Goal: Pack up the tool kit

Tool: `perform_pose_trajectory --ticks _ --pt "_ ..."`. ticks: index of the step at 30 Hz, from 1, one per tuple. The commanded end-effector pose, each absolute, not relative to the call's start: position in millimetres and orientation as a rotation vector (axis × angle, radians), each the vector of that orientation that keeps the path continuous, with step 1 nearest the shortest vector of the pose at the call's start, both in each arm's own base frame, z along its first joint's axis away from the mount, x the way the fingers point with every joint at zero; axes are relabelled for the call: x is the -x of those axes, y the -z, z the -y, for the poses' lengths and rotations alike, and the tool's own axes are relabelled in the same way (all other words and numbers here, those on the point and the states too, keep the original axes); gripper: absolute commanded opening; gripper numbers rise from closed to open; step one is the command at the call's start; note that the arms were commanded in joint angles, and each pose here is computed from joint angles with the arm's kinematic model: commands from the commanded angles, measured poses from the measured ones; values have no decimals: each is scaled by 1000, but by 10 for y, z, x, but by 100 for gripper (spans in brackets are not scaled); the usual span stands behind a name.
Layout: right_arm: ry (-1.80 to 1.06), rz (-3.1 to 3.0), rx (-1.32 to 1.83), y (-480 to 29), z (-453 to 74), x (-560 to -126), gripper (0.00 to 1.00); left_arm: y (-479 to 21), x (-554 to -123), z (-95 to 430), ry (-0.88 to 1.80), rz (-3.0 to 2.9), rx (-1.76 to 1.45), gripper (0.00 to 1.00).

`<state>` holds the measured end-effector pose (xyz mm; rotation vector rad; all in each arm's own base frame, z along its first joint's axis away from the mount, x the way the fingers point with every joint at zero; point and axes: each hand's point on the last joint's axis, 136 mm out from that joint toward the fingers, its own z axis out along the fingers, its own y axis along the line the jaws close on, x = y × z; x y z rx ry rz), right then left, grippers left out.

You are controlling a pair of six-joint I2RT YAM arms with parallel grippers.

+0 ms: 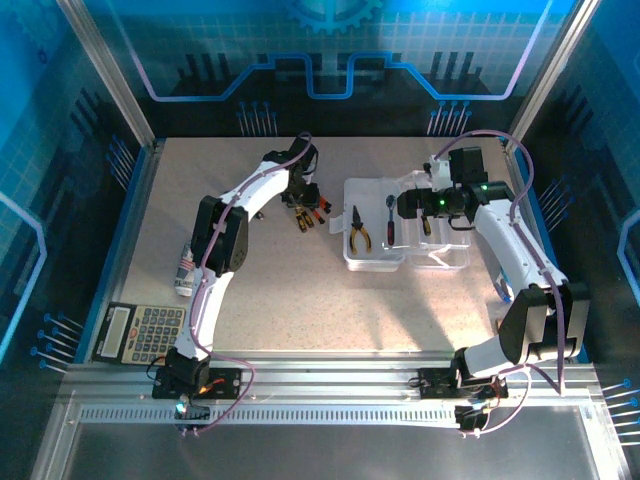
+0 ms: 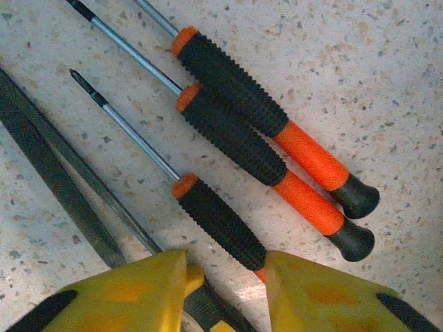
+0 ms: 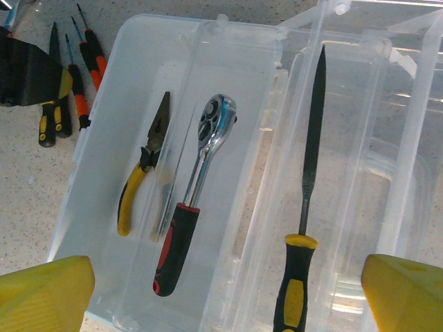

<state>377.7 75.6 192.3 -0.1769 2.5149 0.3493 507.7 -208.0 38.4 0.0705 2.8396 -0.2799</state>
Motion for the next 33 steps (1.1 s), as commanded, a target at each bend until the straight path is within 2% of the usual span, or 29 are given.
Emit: perform_pose_trajectory --ticks 1,6,33 --pt "-329 -2531 189 -1893 -746 -3730 100 -692 -5105 2099 284 -2798 -64 39" --pt "-333 -2531 193 -1887 -751 -3726 100 -617 -5137 2110 263 -2814 -63 43" --pt "-334 -2525 196 -1904 -722 -3713 100 -70 -5132 2028 85 -2919 -116 46"
